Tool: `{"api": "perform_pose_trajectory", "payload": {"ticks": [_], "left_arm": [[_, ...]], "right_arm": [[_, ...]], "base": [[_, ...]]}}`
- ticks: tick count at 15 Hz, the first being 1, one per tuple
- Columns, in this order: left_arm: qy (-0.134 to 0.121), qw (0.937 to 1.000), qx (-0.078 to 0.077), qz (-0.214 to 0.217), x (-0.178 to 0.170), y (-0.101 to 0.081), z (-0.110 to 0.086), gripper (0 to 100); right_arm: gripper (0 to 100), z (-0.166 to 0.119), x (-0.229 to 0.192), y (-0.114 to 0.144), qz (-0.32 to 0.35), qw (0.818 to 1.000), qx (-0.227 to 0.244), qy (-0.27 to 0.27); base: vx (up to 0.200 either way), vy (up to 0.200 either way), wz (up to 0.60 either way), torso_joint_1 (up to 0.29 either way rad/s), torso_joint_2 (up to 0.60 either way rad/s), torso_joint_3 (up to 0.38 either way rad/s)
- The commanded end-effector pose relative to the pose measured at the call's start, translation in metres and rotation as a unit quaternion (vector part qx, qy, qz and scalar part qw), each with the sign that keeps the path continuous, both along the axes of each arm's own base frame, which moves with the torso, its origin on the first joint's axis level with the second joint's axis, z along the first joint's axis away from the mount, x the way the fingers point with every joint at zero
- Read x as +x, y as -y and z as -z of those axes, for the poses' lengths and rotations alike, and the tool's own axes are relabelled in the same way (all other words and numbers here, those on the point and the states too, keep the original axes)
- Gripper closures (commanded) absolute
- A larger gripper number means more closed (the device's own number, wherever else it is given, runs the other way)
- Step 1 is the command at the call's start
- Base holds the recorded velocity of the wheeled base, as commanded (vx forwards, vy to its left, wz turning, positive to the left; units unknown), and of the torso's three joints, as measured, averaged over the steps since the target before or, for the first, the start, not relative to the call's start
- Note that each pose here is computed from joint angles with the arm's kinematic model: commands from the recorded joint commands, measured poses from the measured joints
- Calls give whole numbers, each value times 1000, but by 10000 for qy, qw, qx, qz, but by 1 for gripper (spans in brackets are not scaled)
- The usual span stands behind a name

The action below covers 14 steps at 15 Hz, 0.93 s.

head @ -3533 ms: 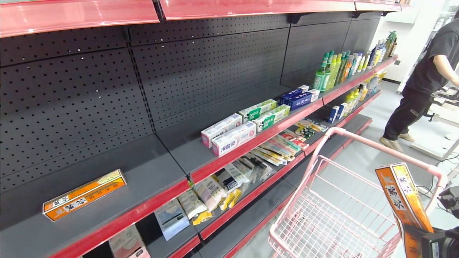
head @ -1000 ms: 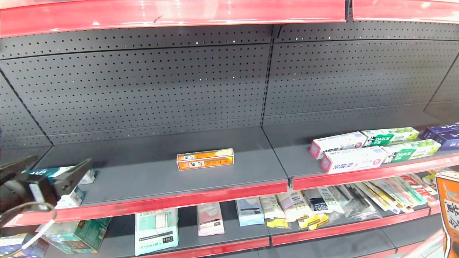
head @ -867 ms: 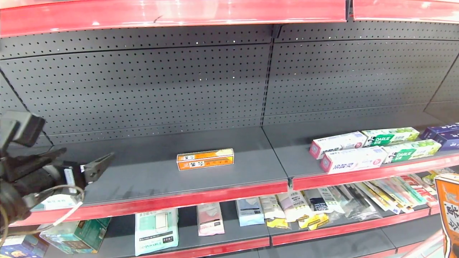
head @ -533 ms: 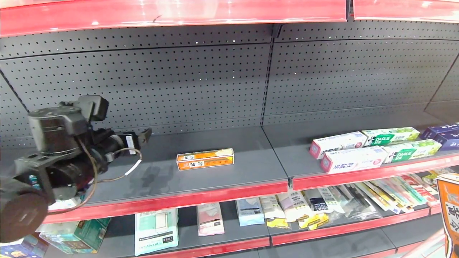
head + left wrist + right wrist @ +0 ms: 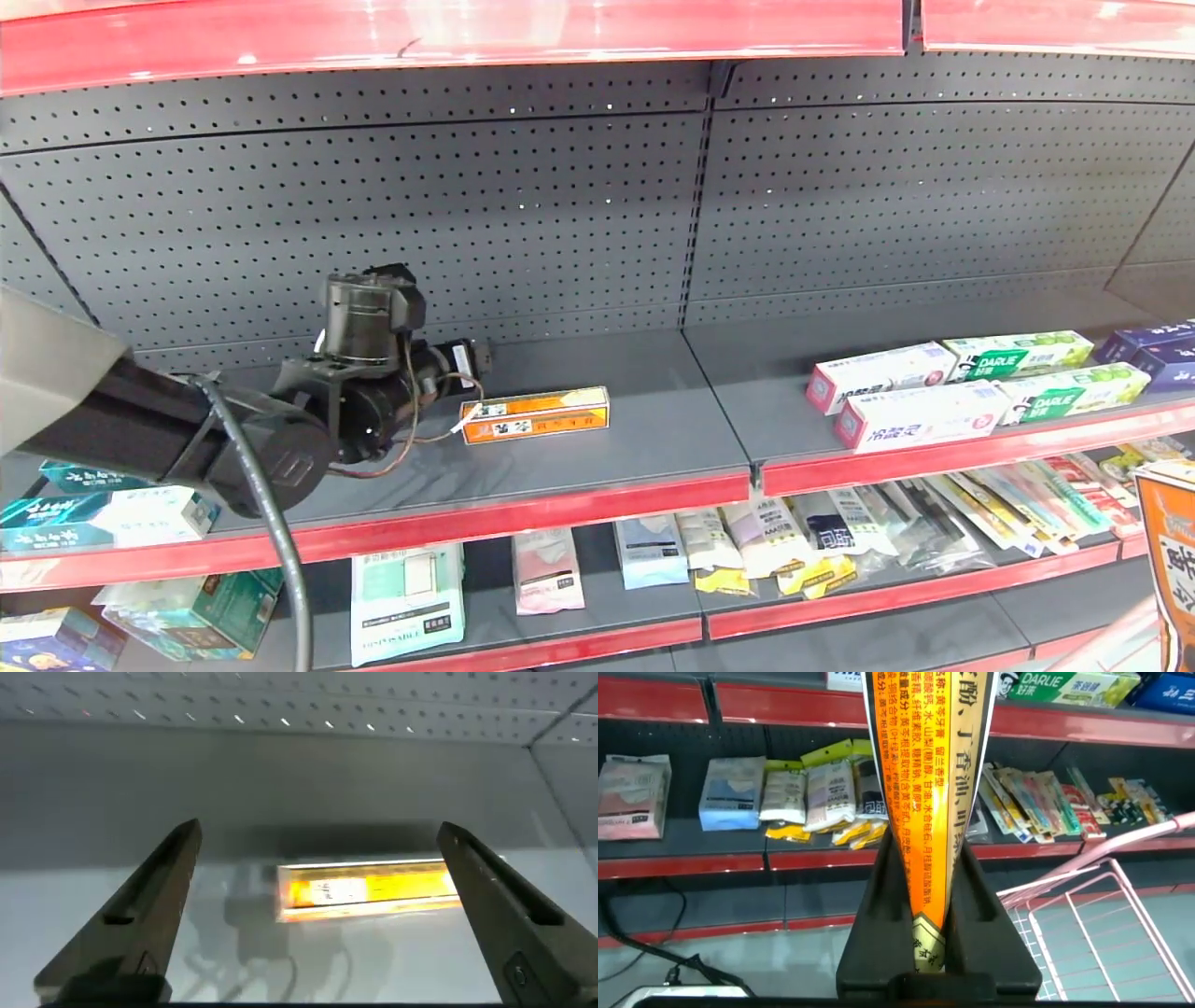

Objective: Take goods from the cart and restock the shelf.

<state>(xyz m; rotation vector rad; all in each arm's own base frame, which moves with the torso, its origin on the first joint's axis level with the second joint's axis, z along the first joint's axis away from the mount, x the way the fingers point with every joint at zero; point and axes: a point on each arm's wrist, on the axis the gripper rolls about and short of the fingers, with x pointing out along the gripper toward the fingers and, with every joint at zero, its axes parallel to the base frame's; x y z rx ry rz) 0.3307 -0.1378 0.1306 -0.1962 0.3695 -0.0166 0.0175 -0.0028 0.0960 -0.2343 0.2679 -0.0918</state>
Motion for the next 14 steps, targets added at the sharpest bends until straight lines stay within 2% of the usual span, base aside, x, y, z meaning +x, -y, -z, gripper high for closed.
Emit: {"api": "perform_pose_trajectory", "payload": {"ticks": [1, 3, 4, 5, 8, 10, 14], "left_arm": [[-140, 9997, -127, 148, 18, 18, -4, 0], [-316, 9980, -126, 530, 19, 21, -5, 0], [-388, 9971, -27, 648, 19, 23, -3, 0], [-437, 9967, 69, 687, 27, 27, 4, 0], [-458, 9959, 117, 769, 46, 37, 17, 0], [-540, 9941, 232, 910, 52, 43, 29, 0], [-729, 9924, 297, 948, 62, 48, 40, 0]], "right_arm": [[100, 1, -2, 0, -21, 10000, -33, 27], [100, 3, -4, 0, -23, 10000, -41, 27], [100, 5, -7, 0, -18, 10000, -48, -5], [100, 8, -11, 0, -37, 9999, -93, -26], [100, 7, -14, 0, -54, 9999, -97, -73], [100, 7, -14, 0, -62, 9999, -95, -65], [100, 7, -14, 0, -52, 9999, -89, -41]], "base": [[0, 0, 0, 0, 0, 0], [0, 0, 0, 0, 0, 0], [0, 0, 0, 0, 0, 0], [0, 0, 0, 0, 0, 0], [0, 0, 0, 0, 0, 0], [0, 0, 0, 0, 0, 0], [0, 0, 0, 0, 0, 0]]}}
